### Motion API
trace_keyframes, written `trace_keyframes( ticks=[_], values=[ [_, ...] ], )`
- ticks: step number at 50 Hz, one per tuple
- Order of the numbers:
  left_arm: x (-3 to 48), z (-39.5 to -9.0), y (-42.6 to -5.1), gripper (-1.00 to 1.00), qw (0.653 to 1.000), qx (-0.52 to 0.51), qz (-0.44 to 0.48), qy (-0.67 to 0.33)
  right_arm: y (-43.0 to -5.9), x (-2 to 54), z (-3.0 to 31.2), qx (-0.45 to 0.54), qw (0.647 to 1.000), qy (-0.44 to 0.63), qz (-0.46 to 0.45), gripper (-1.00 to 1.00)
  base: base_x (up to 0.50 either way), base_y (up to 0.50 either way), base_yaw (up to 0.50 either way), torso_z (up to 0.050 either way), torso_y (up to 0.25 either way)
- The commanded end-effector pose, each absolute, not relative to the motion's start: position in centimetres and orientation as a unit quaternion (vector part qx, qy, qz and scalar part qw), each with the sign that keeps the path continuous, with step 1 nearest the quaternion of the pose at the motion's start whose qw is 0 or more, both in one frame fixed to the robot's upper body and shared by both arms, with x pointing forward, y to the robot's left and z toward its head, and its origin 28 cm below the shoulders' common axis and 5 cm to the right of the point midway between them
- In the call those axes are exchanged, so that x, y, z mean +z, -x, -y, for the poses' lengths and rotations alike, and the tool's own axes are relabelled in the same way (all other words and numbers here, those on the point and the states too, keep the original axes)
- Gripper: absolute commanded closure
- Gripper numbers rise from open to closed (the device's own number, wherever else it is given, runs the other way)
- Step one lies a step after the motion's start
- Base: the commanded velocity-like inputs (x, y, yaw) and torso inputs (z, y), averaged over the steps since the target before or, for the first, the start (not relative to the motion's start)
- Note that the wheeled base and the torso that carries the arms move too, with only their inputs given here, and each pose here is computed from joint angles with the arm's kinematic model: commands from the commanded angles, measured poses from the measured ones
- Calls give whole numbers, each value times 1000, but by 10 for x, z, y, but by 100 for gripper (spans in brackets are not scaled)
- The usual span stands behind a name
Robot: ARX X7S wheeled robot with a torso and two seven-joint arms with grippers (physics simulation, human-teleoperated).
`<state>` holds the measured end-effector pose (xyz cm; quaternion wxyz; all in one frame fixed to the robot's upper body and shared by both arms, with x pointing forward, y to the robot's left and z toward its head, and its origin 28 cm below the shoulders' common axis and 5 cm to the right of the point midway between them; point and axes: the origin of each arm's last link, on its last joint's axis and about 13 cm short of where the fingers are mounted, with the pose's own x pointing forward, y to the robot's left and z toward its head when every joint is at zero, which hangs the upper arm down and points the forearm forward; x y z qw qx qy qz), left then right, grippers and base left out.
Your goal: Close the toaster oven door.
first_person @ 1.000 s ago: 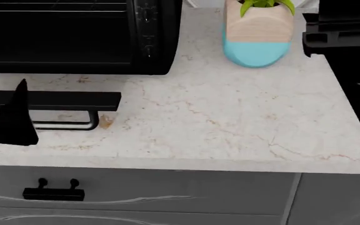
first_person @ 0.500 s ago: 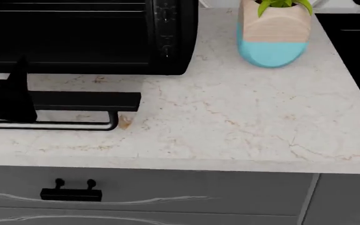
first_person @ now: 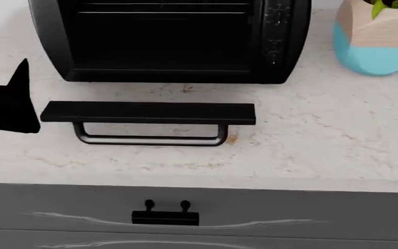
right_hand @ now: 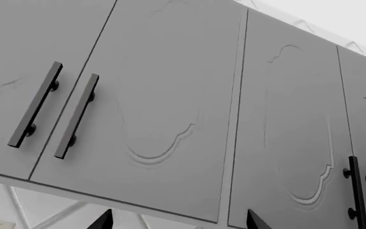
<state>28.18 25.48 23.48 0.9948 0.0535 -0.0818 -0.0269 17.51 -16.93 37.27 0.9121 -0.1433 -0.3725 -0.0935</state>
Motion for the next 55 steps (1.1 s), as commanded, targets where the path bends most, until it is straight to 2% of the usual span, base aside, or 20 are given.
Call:
trace_keyframes(
  ticks=[1,8,23,55],
  values=[
    [234,-255,-281,-100,995,-29,82,-55,-175,372,168,-89,913,144,372,-100,0,500,0,0,0],
    [234,-255,-282,-100,995,-30,82,-57,-174,371,169,-90,913,143,372,-100,0,500,0,0,0],
    [235,-254,-281,-100,995,-31,83,-55,-173,372,169,-90,914,136,371,-100,0,0,0,0,0],
    [235,-252,-280,-100,994,-39,85,-57,-169,371,170,-95,914,134,372,-100,270,107,0,0,0]
  ],
)
